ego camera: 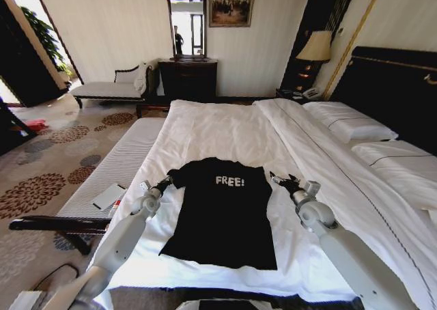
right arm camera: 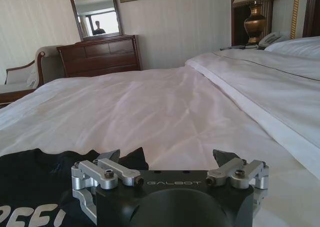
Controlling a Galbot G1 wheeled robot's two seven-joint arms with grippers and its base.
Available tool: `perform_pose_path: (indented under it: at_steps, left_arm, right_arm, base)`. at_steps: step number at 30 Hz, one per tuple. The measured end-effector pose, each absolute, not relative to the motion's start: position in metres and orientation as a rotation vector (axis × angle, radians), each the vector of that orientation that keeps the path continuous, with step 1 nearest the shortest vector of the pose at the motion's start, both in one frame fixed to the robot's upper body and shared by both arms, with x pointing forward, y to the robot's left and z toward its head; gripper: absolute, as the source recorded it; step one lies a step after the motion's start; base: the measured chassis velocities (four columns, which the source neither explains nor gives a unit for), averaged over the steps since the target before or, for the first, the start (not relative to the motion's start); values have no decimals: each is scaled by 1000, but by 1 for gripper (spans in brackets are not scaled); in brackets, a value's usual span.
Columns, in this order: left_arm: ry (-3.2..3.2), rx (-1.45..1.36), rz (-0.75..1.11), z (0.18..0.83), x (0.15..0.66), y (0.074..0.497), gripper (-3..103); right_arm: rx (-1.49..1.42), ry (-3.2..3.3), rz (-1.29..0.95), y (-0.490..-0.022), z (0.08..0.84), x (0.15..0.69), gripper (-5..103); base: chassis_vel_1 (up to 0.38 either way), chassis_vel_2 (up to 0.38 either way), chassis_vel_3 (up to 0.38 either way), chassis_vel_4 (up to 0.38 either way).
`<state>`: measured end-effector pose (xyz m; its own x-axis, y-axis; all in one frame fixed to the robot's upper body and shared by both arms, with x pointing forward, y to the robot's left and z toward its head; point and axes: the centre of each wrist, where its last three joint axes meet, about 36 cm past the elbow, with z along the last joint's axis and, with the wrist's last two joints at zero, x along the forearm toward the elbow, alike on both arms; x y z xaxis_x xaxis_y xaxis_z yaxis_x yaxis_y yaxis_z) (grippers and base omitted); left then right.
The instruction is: Fold the clothes on the bed.
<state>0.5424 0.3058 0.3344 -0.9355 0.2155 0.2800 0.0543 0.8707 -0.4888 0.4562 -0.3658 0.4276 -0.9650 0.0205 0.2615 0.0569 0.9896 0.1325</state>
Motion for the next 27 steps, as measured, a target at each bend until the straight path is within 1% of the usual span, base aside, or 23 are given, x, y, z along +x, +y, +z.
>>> perform_pose_path:
  at_steps: [8, 15, 20, 21, 25, 27]
  left_arm:
    - [-2752, -213, 665, 338, 538, 307, 0]
    - [-2790, -276, 641, 357, 543, 294, 0]
    - [-2818, -423, 607, 390, 555, 249, 0]
    - [-2818, -423, 607, 390, 555, 249, 0]
    - [-2797, -546, 556, 400, 548, 211, 0]
    - [-2789, -572, 539, 399, 545, 205, 0]
  right_arm:
    - [-57, -2867, -209, -365, 425, 458, 100]
    - [-62, -2862, -216, -365, 421, 459, 100]
    - [-63, -2861, -216, -366, 419, 459, 100]
    - [-63, -2861, -216, -366, 419, 459, 100]
    - [-71, -2866, -214, -370, 422, 459, 100]
    - [-72, -2867, -214, -370, 422, 459, 100]
  base:
    - [0, 0, 0, 0]
    - [0, 0, 0, 0]
    - [0, 0, 0, 0]
    - [0, 0, 0, 0]
    - [0, 0, 0, 0]
    - [0, 0, 0, 0]
